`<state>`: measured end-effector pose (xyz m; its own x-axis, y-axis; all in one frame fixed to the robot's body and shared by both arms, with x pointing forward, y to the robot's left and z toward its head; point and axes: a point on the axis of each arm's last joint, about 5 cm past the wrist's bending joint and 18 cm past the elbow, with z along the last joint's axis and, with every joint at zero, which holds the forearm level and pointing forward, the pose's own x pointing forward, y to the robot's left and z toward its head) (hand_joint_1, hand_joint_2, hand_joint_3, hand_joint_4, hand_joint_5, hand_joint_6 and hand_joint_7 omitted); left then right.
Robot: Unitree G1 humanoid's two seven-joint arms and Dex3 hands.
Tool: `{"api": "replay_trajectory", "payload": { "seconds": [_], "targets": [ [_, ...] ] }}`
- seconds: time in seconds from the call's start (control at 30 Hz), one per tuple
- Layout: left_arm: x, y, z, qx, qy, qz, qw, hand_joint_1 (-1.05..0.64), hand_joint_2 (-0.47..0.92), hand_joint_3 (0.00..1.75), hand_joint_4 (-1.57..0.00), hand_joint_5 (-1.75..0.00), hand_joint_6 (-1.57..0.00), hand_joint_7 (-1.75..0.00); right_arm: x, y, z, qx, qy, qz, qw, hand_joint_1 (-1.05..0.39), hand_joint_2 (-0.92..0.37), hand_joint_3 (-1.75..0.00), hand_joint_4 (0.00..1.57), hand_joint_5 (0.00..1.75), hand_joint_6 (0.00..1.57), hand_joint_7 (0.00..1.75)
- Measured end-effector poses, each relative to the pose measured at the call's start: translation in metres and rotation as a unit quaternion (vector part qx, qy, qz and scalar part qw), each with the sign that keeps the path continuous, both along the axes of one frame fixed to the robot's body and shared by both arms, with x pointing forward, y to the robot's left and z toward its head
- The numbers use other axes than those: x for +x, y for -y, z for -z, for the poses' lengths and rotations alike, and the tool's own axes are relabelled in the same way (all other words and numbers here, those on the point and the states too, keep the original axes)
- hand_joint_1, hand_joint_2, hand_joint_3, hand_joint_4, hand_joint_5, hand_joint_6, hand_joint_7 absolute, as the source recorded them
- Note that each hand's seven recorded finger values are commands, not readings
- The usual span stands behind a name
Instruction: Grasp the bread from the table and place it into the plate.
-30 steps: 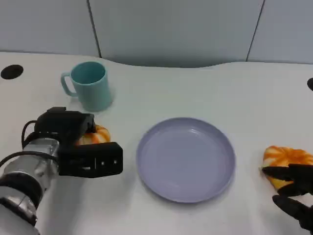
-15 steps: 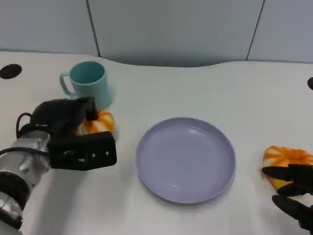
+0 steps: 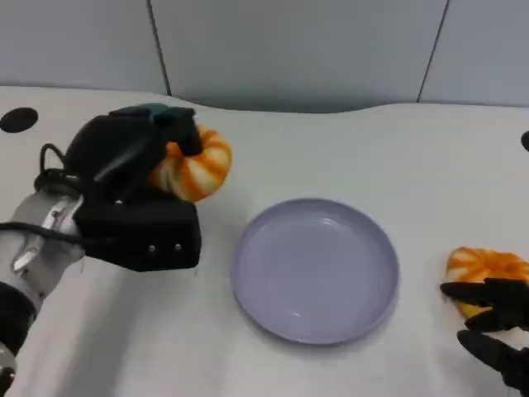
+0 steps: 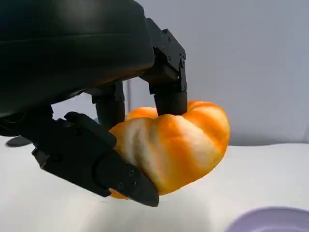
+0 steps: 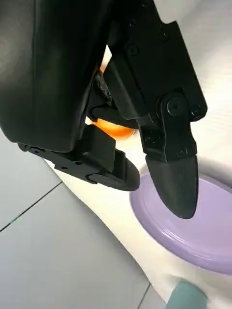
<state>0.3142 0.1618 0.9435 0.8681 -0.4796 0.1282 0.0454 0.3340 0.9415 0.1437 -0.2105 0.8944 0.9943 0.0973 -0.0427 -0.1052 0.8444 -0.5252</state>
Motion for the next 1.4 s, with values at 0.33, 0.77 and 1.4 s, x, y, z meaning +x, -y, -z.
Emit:
{"api": "replay_trajectory", "payload": {
  "seconds": [0.33, 0.77, 1.4],
  "targets": [
    [-0.002, 0.030, -0.004, -0.006, -0.024, 0.104, 0.994, -0.07, 0.87, 0.12, -0.77, -1.75, -0.56, -1.75, 0.001, -0.001, 0.0010, 0.000, 0.000, -0.001, 1.0000, -0.24, -0.92, -0.33, 0.68, 0.59, 0.84, 0.01],
    [-0.003, 0.080, 0.005, 0.029, -0.055, 0.198, 0.978, -0.06, 0.89, 0.12, -0.83, -1.75, -0.60, -1.75, 0.000, -0.002, 0.0010, 0.001, 0.004, -0.005, 1.0000, -0.27, -0.92, -0.34, 0.70, 0.60, 0.83, 0.00],
    [0.004, 0.091, 0.007, 0.108, -0.116, 0.235, 0.959, -0.24, 0.84, 0.03, -0.45, -1.73, -0.33, -1.65, -0.001, -0.007, -0.0021, -0.004, -0.003, 0.002, 1.0000, -0.27, -0.92, -0.35, 0.70, 0.63, 0.83, 0.00]
  ]
}}
